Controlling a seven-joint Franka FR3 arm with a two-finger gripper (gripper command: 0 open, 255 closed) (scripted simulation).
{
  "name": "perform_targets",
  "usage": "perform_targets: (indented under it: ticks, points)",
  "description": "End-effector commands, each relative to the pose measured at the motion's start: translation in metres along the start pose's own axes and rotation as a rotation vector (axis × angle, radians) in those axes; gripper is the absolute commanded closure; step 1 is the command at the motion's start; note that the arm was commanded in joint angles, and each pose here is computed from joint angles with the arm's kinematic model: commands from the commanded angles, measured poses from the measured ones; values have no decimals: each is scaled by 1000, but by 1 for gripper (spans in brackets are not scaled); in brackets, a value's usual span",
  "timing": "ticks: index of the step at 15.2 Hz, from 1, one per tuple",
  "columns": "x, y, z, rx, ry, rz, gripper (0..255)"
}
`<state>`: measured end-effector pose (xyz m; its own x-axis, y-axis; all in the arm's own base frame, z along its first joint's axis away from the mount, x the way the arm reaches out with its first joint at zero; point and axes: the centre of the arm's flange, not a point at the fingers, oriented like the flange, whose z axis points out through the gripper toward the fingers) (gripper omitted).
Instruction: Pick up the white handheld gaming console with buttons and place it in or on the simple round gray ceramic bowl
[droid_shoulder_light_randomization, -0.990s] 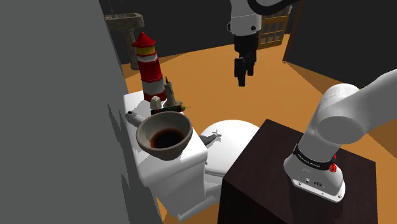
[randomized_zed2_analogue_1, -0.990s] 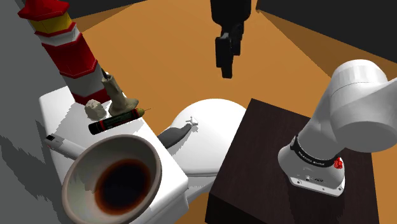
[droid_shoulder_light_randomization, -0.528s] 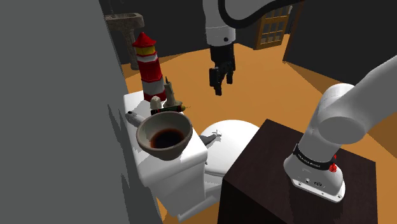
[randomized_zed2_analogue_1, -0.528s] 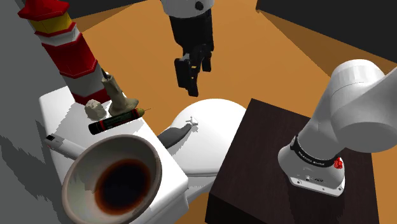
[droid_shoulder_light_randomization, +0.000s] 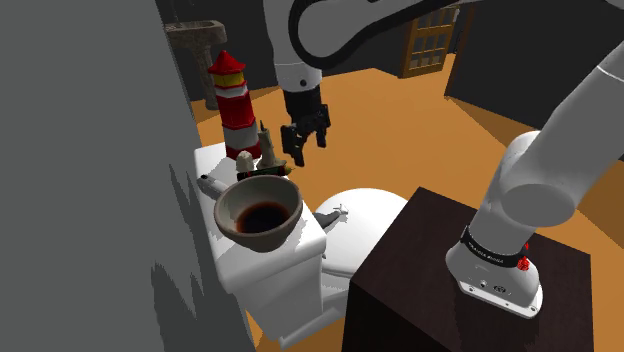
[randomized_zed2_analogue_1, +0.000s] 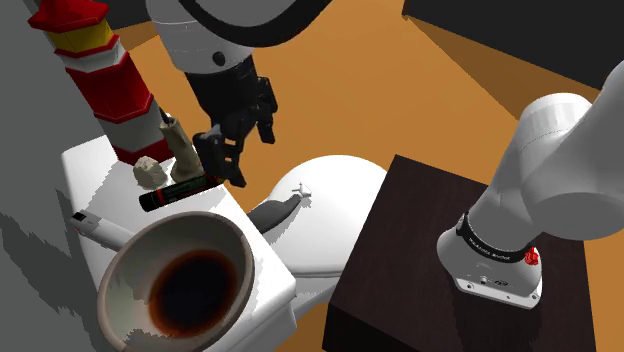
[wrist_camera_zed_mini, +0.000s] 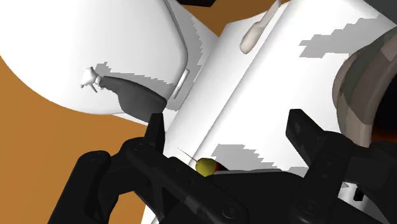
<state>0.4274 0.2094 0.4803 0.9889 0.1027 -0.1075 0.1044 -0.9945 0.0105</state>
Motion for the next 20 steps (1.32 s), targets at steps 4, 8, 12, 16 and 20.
perform_targets:
  ticks: [4, 8, 12, 16, 20]
  points:
    - [47, -47, 9, 10, 15, 8, 0]
    - [83, -83, 15, 16, 27, 14, 0]
    - [118, -118, 21, 23, 39, 19, 0]
    - [155, -154, 26, 29, 51, 25, 0]
    - [156, -155, 42, 29, 51, 25, 0]
